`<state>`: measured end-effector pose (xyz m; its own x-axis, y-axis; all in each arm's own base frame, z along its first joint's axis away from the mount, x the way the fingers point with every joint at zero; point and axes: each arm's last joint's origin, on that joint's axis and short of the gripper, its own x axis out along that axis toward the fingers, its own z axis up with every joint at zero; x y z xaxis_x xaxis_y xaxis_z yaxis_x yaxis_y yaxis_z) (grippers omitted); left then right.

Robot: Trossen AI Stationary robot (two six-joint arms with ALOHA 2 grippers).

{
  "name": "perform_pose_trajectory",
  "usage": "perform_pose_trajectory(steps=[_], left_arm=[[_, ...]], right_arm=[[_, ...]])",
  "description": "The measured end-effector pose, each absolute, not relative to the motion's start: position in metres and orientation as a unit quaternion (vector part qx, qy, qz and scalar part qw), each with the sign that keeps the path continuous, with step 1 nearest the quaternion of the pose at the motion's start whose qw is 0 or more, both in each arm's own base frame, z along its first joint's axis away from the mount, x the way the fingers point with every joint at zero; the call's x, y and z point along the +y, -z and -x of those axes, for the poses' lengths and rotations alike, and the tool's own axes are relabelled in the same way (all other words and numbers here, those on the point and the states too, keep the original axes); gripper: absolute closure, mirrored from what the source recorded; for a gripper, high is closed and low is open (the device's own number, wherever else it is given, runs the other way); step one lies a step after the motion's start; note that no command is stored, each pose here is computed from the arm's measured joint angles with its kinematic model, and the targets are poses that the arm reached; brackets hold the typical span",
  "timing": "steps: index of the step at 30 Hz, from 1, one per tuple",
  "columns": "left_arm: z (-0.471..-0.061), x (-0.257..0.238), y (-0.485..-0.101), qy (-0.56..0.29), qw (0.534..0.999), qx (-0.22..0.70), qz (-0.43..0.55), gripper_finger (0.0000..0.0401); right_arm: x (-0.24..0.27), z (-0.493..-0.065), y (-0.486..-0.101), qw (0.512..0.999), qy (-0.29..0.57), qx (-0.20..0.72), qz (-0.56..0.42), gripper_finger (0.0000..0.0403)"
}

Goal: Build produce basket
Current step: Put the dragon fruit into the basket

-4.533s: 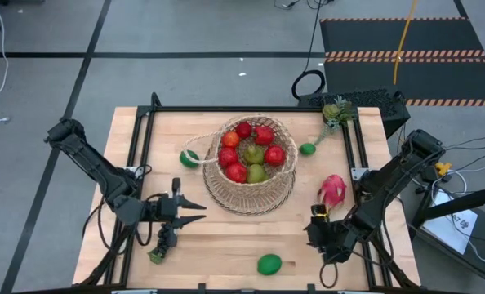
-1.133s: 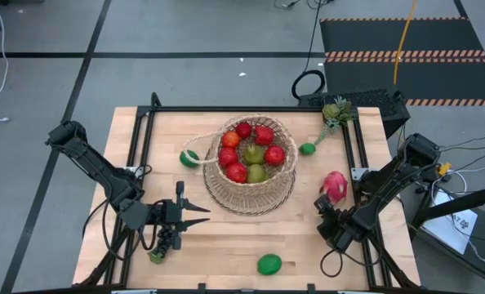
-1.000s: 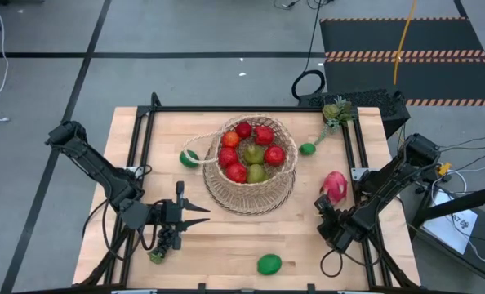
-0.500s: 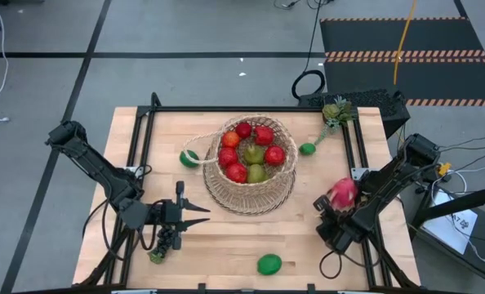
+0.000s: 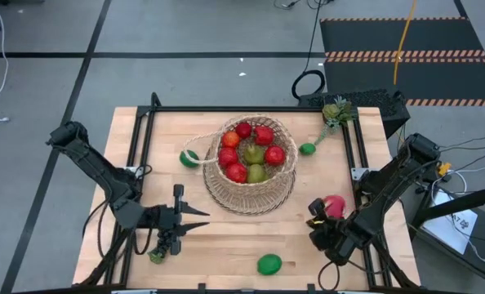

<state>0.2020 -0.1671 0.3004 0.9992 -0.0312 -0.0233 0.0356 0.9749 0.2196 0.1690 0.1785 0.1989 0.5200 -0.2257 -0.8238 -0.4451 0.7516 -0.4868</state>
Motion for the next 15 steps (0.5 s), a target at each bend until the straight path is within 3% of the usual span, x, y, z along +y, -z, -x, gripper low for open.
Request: perform_pose_trajectory(steps=[10, 15], left_arm=[[-0.224, -0.194, -0.313, 0.009, 0.981, -0.023, -0.193, 0.0303], [-0.248, -0.218, -0.320, 0.012, 0.972, 0.001, -0.235, 0.0268]], right_arm=[[0.195, -0.186, -0.235, 0.859, -0.038, 0.402, 0.313, 0.0393], [0.201, -0.192, -0.247, 0.885, -0.024, 0.363, 0.291, 0.0393]])
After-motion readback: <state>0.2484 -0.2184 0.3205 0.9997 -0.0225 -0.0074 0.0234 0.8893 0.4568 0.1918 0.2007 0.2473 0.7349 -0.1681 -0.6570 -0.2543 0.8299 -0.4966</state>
